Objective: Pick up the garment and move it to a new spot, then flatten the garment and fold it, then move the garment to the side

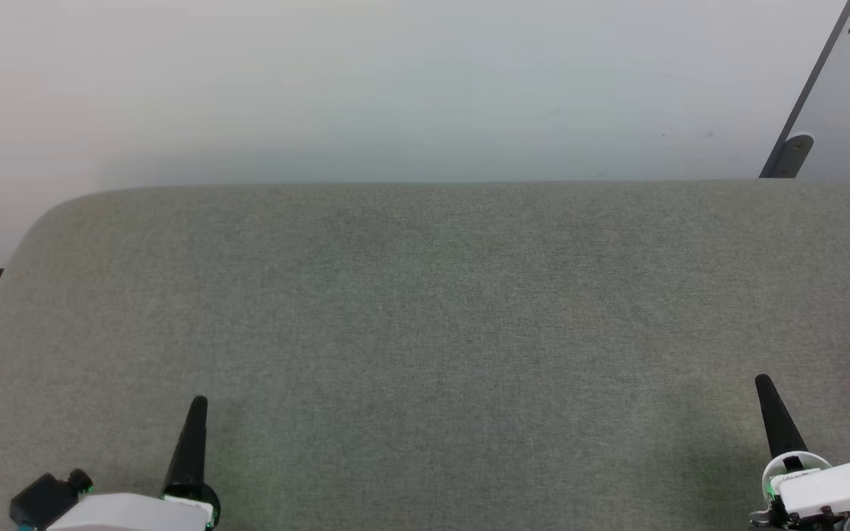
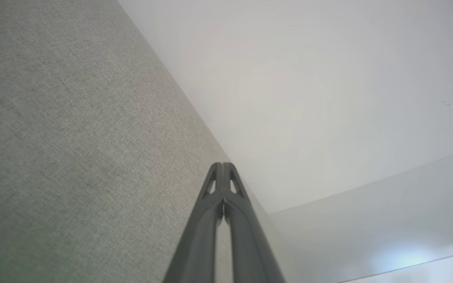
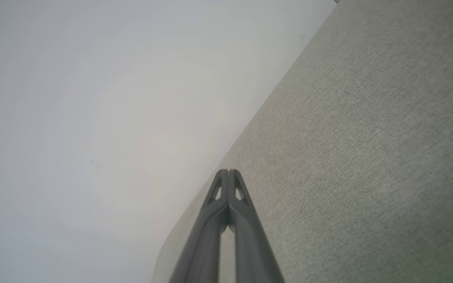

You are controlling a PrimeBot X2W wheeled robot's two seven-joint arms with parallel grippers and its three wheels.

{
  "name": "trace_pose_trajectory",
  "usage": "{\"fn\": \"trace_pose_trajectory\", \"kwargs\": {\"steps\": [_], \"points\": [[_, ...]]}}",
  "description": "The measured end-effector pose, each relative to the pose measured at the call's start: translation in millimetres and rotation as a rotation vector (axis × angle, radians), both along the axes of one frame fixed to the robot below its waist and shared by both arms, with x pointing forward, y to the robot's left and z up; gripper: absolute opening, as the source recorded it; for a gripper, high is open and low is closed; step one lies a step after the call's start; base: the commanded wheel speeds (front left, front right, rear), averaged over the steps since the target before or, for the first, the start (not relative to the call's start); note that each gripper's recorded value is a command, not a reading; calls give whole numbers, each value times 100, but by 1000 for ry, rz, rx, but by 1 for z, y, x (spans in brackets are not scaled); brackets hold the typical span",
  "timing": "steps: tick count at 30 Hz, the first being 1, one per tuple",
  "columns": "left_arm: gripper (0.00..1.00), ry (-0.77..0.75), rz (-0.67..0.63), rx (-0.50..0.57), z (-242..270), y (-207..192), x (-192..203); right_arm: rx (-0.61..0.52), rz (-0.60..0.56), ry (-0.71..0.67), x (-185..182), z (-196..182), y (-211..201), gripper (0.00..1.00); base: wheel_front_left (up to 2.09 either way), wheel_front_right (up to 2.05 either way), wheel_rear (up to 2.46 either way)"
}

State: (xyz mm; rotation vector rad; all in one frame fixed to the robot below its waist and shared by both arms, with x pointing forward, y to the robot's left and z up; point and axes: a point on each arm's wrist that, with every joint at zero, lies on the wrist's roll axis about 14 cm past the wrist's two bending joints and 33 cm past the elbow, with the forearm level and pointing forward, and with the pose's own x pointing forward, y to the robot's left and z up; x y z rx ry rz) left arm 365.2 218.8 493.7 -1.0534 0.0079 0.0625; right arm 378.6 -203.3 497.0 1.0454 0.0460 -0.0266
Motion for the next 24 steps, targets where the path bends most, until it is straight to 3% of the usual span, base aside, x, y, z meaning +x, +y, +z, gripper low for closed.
{"fn": "trace_pose_trajectory", "kwargs": {"steps": [24], "points": [[0, -7, -8, -229, 2, -7, 10, 230, -8, -11, 4, 2, 2, 0, 0, 0, 0]]}}
